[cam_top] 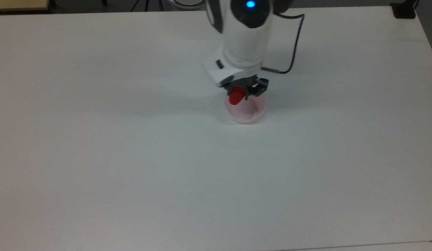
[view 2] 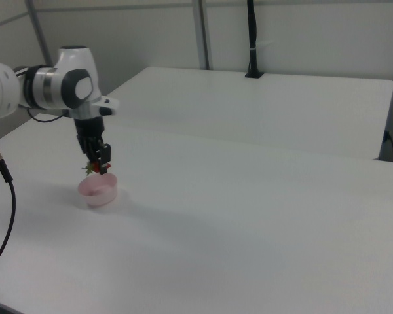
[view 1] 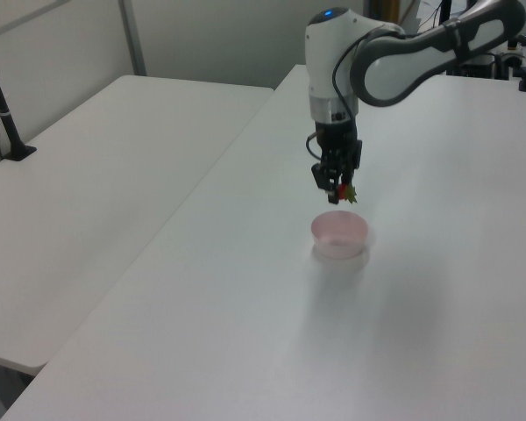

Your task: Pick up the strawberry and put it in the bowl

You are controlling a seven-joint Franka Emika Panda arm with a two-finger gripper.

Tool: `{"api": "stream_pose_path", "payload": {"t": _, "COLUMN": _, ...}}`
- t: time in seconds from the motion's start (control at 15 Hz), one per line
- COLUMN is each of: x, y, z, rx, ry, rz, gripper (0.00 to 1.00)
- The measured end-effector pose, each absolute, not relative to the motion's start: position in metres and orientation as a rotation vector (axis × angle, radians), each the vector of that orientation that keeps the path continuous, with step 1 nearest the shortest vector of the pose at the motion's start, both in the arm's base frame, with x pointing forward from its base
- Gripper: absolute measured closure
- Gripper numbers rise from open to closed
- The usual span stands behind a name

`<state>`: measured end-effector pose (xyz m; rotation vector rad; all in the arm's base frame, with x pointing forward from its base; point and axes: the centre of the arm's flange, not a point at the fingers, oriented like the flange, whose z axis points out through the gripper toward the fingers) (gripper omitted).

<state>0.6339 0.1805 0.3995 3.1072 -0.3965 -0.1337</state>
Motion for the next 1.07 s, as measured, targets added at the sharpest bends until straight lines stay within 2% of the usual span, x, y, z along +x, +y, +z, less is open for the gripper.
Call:
{"api": "stream_pose_path", "payload": {"t": 0.07, "x": 0.63, "y": 0.193, "z": 0.398, "rx": 3.107, "ry": -0.376, "rz": -0.138, "gripper": 0.51}}
{"api": "stream_pose_path", "payload": {"t": 0.13, "x": 0.627, "y": 0.203, "z": 0.396, "rx": 3.107, "ry": -0.36, "rz": -0.143, "gripper": 0.45}}
{"api": "stream_pose_path", "payload": {"t": 0.4, "x": 0.626, "y": 0.208, "z": 0.394, "rx": 3.102, "ry": -0.342, "rz": -0.14, "gripper": 0.07}}
{"api": "stream_pose_path", "payload": {"t": 0.47, "x": 0.627, "y": 0.207, "z": 0.397, "rx": 3.097, "ry": -0.337, "rz": -0.126, "gripper": 0.0}}
{"api": "stream_pose_path", "payload": {"t": 0.67, "x": 0.628, "y": 0.197, "z": 0.418, "rx": 3.07, "ry": -0.195, "rz": -0.105, "gripper": 0.0}}
{"api": "stream_pose_path", "payload": {"t": 0.87, "x": 0.616, "y": 0.159, "z": 0.467, "rx": 3.037, "ry": -0.005, "rz": -0.158, "gripper": 0.0}}
{"api": "stream_pose_path", "payload": {"t": 1.07, "x": 0.599, "y": 0.113, "z": 0.522, "rx": 3.02, "ry": -0.029, "rz": -0.144, "gripper": 0.0}}
